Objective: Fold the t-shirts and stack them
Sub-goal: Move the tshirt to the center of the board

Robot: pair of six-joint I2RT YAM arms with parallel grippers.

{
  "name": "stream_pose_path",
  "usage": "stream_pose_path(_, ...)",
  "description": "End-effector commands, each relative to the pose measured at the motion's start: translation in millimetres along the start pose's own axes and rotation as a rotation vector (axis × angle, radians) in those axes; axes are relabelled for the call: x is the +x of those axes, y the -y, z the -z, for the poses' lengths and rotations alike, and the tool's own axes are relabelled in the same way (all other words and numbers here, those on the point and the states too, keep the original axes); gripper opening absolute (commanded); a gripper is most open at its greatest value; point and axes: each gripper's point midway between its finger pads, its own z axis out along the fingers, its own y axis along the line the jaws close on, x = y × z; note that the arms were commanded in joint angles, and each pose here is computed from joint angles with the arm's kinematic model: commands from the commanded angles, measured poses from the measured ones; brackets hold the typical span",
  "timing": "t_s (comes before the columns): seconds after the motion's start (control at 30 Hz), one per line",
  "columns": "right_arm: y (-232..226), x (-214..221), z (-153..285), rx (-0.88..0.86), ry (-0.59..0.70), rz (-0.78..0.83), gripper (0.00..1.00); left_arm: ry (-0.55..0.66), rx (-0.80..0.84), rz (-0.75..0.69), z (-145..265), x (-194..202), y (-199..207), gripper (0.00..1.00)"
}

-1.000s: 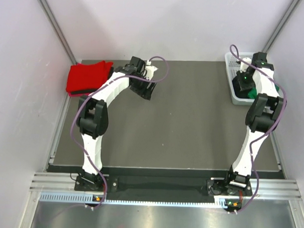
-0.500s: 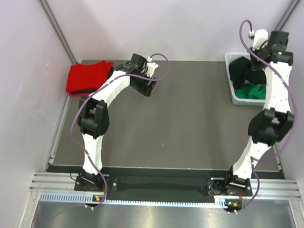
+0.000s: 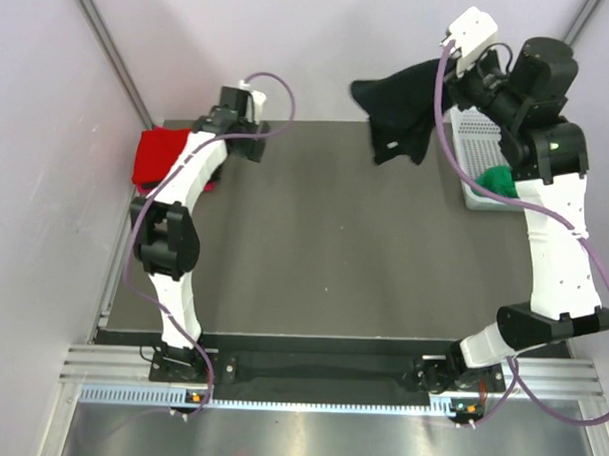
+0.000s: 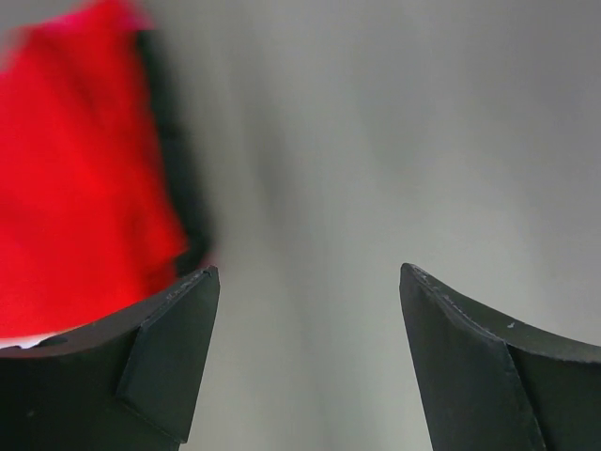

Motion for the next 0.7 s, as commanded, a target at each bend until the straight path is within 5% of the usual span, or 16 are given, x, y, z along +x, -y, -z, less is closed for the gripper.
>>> stream_pose_path(0.0,-15,18,-22,-0.008,-0.001,-0.061,0.32,0.131,-0.130,0.106,40,-31,-55,0.82)
stream_pose_path(0.03,-16,40,-31,0.015,-0.060,-0.075,0.49,0.129,-0.133,0.111,40,-29,-59,0.82)
stream_pose_path(0.1,-31,93,-54,0.004,-0.198,-0.087,0.68,0.131,-0.142,0.121,42,-28,-65,0.82)
stream_pose_path(0.17,-43,123,-59,-0.008,-0.301,-0.122,0.67,0.129,-0.142,0.118,45,-27,-65,0.82)
stream_pose_path(0.37,-196,174,-16,-0.596,-0.372,-0.067,0.50,0.104,-0.097,0.098,54,-11,-55,0.81)
stream_pose_path(0.53,-303,216,42,-0.904,-0.492,-0.271,0.47,0.059,0.165,0.047,52,10,-7,0.74)
stream_pose_path(0.67,-341,245,75,-1.005,-0.578,-0.318,0.50,-0.003,0.454,-0.021,44,36,51,0.72)
